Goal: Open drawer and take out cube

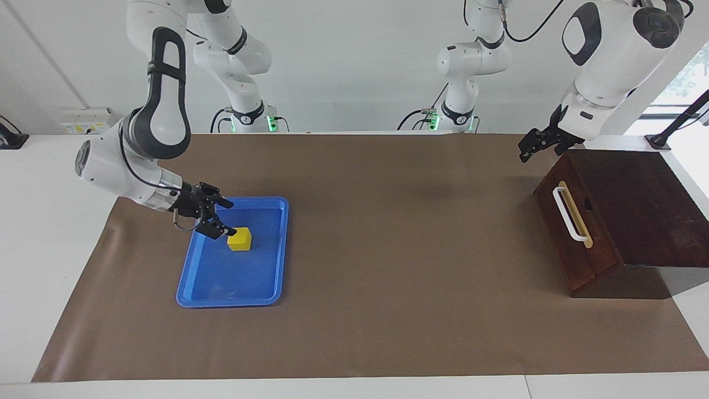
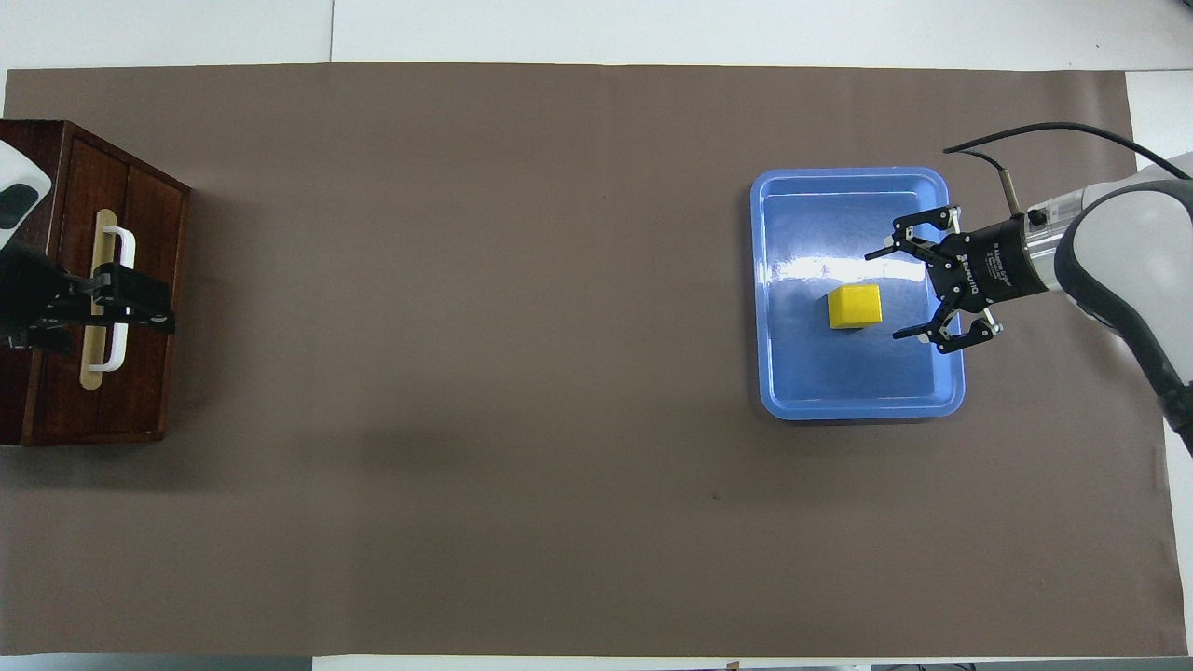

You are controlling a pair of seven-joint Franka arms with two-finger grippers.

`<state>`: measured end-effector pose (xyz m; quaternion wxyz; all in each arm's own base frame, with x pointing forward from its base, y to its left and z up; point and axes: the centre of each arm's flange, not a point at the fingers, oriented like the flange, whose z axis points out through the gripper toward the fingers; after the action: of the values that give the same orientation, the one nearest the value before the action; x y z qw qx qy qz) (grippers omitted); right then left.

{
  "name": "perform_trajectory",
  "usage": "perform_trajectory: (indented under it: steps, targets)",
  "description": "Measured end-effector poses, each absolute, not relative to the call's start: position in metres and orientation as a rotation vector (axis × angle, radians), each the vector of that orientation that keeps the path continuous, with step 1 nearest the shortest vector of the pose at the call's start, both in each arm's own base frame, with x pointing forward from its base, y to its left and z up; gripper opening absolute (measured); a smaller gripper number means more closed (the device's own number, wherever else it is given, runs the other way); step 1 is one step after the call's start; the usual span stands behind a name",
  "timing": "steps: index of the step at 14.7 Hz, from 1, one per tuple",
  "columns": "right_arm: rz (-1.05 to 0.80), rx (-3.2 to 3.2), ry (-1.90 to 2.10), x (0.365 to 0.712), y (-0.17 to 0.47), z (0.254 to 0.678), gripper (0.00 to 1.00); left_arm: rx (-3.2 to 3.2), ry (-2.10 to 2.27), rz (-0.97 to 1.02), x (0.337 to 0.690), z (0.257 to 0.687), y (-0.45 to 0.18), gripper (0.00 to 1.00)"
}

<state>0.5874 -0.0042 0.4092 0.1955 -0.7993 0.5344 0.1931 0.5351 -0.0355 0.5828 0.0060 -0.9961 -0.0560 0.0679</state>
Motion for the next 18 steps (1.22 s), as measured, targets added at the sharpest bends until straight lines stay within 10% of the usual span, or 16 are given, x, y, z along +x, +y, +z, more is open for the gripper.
perform_trajectory:
  steps: [10,18]
  targets:
    - [0.194,-2.850,0.942,0.551,0.025,0.576,1.00,-3.122,-0.108,0.216,0.535,0.591,-0.043,1.00]
    - [0.102,-3.084,0.207,0.534,0.004,0.599,1.00,-3.128,-0.114,0.174,0.539,0.593,-0.038,1.00]
